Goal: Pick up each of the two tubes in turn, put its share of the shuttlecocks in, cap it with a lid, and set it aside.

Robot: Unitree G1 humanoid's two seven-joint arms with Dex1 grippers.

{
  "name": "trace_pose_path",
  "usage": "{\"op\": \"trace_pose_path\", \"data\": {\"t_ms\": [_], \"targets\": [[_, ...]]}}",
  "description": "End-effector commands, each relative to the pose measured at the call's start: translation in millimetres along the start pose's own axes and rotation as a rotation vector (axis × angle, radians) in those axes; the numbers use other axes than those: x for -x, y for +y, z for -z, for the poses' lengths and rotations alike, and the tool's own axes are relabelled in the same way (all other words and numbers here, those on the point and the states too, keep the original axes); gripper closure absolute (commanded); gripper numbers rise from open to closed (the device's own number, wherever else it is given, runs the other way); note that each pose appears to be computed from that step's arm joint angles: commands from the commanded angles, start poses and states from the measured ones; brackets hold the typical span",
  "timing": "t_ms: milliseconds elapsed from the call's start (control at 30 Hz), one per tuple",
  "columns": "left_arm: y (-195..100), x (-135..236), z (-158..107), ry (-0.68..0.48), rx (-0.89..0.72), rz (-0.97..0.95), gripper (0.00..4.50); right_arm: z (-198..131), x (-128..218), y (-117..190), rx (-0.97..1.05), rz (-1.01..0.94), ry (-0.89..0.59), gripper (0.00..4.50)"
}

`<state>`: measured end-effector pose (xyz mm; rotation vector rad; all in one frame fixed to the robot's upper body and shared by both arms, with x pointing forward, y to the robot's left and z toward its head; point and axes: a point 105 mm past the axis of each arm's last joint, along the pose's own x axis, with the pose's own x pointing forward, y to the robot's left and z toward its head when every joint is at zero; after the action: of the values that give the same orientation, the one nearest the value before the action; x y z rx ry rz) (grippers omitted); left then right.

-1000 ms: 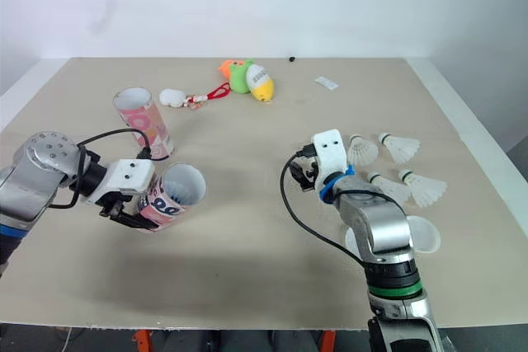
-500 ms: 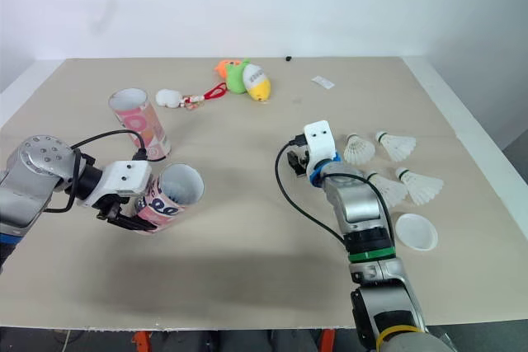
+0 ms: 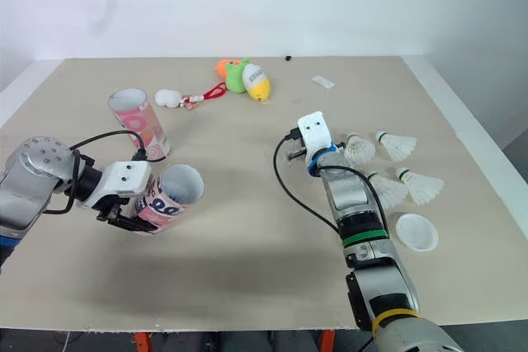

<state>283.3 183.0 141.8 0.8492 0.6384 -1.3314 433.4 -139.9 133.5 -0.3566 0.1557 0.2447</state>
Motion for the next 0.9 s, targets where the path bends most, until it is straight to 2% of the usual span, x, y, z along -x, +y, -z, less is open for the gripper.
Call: {"op": "trace_pose_path", "data": {"t_ms": [33,167,233,333,400,567,900], "targets": [[-11.5,-13.3,2.6,-0.001,0.013,0.069,1.53,-60.4,17.0,25.2,-0.022,-0.180,-0.237,4.48],[-11.9,-13.3,2.3,-0.001,0.012,0.070,1.53,-105.0,69.4,61.3,0.019,-0.541,-0.441,4.48],[-12.0,-13.4,2.2,0.000,0.012,0.072,1.53,-114.6,97.3,71.2,0.061,-0.695,-0.493,4.48],[-11.3,-14.0,1.9,-0.001,0.010,0.075,1.53,-120.3,141.3,84.3,0.146,-0.949,-0.503,4.48],[-10.3,-14.9,1.2,-0.002,0.008,0.076,1.53,-117.5,156.4,91.1,0.213,-1.059,-0.463,4.48],[-8.5,-16.0,-1.0,-0.006,0.001,0.078,1.53,-116.5,165.5,101.6,0.294,-1.169,-0.422,4.48],[-8.3,-16.0,-0.7,-0.005,0.001,0.079,1.53,-122.4,153.9,137.1,0.365,-1.287,-0.381,4.48]]}}
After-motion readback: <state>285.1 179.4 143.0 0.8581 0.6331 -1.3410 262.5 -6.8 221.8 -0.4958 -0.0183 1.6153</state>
